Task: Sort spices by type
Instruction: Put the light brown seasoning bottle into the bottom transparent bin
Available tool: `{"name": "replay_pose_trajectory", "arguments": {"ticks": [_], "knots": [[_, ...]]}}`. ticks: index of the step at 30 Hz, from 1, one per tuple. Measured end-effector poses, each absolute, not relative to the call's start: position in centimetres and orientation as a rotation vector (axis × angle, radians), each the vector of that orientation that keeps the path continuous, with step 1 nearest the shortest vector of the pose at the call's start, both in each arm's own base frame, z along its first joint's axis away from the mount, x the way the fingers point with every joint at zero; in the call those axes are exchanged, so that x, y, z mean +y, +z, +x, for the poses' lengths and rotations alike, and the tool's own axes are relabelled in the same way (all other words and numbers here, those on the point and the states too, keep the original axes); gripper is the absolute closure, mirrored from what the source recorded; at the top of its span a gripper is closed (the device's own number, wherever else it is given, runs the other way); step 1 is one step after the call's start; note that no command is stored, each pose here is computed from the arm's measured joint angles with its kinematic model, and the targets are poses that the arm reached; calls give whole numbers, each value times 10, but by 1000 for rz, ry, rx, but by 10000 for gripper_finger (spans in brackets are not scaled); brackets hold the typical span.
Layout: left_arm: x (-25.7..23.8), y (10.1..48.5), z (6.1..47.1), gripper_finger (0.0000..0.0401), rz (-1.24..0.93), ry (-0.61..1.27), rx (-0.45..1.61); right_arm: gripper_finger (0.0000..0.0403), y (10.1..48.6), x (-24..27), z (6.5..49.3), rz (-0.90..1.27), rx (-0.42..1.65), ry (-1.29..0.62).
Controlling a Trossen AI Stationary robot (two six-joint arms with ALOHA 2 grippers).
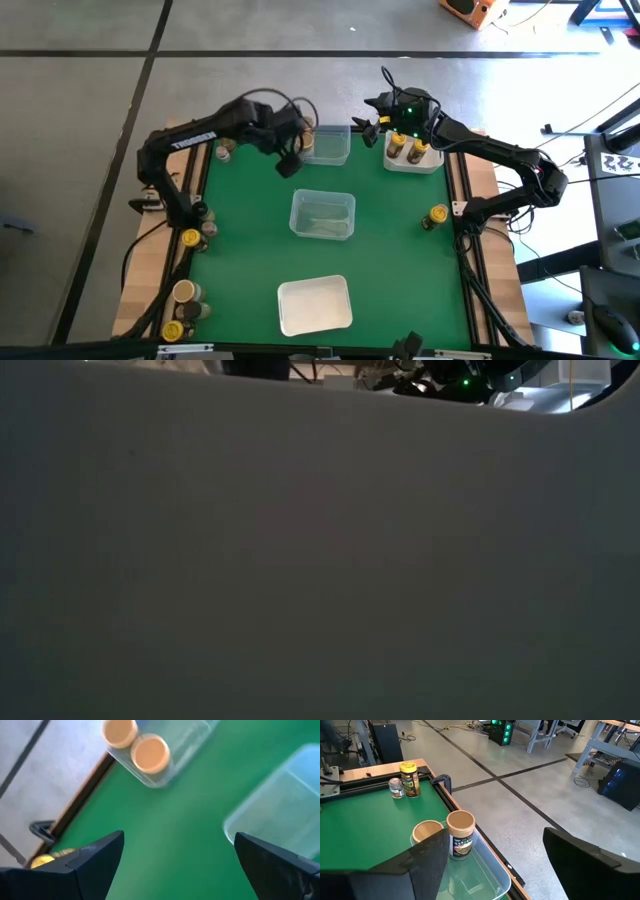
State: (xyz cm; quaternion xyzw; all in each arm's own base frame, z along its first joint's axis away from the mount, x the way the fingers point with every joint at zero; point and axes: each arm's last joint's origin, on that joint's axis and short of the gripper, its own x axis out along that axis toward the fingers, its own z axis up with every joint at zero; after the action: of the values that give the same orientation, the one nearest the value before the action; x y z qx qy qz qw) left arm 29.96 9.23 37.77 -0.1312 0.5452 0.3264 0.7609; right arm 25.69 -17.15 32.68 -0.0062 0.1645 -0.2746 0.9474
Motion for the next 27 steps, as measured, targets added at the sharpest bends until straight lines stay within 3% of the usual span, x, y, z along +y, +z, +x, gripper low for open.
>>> {"name": "replay_pose_trajectory", "arguments": {"ticks": [8,16,27], "knots": [[35,370,300,25,-211,597,1318,84,327,-171,257,-12,335,-559],[-22,365,291,25,-203,538,1306,84,327,-171,257,-12,336,-559],[-39,333,240,30,-324,683,1361,84,327,-171,257,-12,335,-559]]}}
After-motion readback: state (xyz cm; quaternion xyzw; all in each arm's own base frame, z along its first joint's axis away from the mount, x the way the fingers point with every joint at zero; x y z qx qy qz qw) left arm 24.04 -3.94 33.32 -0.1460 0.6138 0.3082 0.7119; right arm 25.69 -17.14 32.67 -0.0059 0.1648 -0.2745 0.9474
